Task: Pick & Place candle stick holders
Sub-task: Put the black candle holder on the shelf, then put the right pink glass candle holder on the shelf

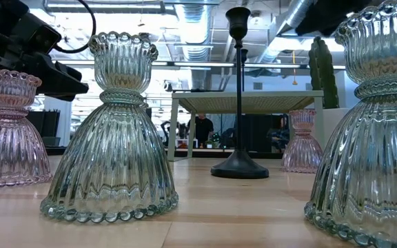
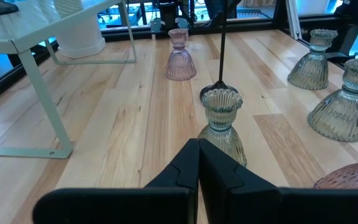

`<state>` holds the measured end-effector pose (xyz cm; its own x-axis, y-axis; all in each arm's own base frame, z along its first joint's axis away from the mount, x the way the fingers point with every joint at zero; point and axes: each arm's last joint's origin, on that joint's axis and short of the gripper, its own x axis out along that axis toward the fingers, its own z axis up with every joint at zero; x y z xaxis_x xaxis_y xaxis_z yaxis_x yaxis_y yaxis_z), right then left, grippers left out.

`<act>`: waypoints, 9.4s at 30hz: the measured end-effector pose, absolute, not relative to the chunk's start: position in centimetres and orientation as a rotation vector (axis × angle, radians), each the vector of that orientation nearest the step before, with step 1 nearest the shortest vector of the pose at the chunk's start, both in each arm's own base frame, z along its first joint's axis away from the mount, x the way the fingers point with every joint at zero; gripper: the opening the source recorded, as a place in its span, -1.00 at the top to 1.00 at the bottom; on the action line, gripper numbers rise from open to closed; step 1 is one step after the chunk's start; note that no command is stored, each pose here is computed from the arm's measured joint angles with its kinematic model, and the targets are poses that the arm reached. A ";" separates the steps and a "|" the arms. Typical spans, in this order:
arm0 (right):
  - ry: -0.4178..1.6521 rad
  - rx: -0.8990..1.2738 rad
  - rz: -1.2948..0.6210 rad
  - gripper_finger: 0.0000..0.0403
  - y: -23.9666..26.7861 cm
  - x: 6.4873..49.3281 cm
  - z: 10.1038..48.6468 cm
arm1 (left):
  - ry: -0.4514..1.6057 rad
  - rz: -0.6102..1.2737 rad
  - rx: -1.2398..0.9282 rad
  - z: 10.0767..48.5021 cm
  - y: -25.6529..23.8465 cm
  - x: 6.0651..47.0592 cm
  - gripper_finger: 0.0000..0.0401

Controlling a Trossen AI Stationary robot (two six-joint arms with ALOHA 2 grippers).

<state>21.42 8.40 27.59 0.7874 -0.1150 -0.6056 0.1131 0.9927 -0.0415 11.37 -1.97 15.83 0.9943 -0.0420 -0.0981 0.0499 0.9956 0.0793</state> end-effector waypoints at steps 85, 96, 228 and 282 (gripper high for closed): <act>0.404 0.337 -0.115 0.94 9.2 29.7 17.8 | 0.085 -0.046 0.080 15.9 -2.0 11.4 0.97; 0.344 0.316 -0.113 0.98 8.1 28.8 21.8 | 0.085 -0.046 0.080 15.9 -2.0 11.4 0.97; 0.554 0.104 -0.292 1.00 6.3 18.8 18.9 | 0.085 -0.045 0.080 15.9 -2.0 11.4 0.97; 0.367 0.294 -0.347 1.00 7.1 14.8 13.1 | 0.085 -0.045 0.080 15.9 -2.0 11.4 0.97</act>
<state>14.79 7.13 13.08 0.8763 -0.2750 -0.3956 0.3796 0.8997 0.2154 11.38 -1.96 15.94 0.9954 -0.0415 -0.0868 0.0483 0.9958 0.0777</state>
